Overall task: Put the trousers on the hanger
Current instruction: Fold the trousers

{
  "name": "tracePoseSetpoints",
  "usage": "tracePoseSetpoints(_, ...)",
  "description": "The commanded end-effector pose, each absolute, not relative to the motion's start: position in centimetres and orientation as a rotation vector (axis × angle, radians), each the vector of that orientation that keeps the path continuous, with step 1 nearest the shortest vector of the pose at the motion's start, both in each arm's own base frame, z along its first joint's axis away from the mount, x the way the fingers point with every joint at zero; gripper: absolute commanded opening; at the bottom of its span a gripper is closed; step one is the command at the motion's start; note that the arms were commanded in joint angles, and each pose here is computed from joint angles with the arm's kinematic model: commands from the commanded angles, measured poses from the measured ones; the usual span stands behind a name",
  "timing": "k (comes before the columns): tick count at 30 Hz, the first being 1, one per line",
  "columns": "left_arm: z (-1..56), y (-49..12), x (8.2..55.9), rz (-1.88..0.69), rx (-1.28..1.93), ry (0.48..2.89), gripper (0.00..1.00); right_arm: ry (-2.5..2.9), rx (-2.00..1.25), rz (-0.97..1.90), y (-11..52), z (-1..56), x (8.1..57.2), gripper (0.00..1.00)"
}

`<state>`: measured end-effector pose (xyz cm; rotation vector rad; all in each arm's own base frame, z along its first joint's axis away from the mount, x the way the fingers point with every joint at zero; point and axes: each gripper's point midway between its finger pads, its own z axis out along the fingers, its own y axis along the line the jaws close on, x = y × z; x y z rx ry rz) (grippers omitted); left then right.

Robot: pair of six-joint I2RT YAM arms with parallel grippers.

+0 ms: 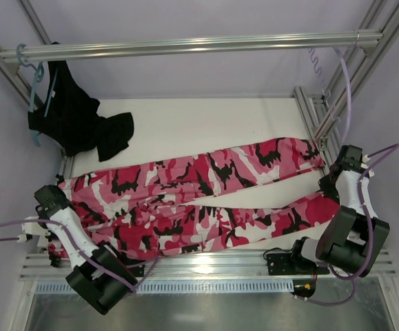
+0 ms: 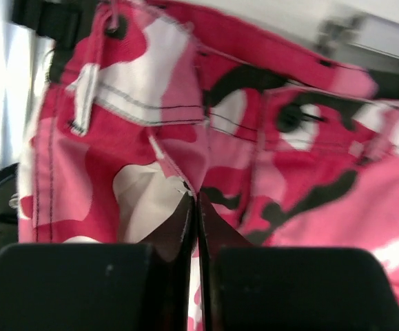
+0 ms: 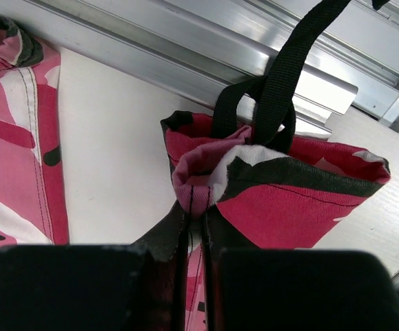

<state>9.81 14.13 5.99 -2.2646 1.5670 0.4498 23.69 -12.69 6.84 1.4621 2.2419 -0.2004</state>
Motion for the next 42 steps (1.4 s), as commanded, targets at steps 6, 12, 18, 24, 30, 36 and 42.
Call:
tracePoseSetpoints(6, 18.3, 14.6, 20.4, 0.270, -1.689, 1.534, 0.00, 2.192, 1.445, -0.195, -13.4, 7.6, 24.6, 0.04)
tracePoseSetpoints(12, 13.4, 9.5, 25.2, 0.294, -1.509, 1.854, 0.00, 2.201, 1.448, -0.199, -13.5, 7.4, 24.6, 0.04)
tracePoseSetpoints(18, 9.8, 8.6, 26.0, 0.361, -1.451, 2.054, 0.01, 2.197, 1.439, -0.206, -13.5, 7.7, 24.5, 0.04)
tracePoseSetpoints(24, 14.1, 8.9, 26.8, 0.349, -1.344, 2.065, 0.50, 2.197, 1.437, -0.208, -13.5, 7.8, 24.3, 0.04)
tracePoseSetpoints(30, 17.2, 12.5, 22.5, 0.549, -1.448, 1.947, 0.72, 2.196, 1.433, -0.206, -13.4, 7.7, 24.3, 0.04)
tracePoseSetpoints(36, 13.9, 16.4, 15.0, 0.439, -1.855, 1.679, 0.71, 2.205, 1.433, -0.195, -13.3, 7.5, 24.4, 0.04)
tracePoseSetpoints(42, 12.4, 17.3, 15.3, 0.259, -1.865, 1.646, 0.71, 2.211, 1.428, -0.176, -13.1, 7.4, 24.6, 0.04)
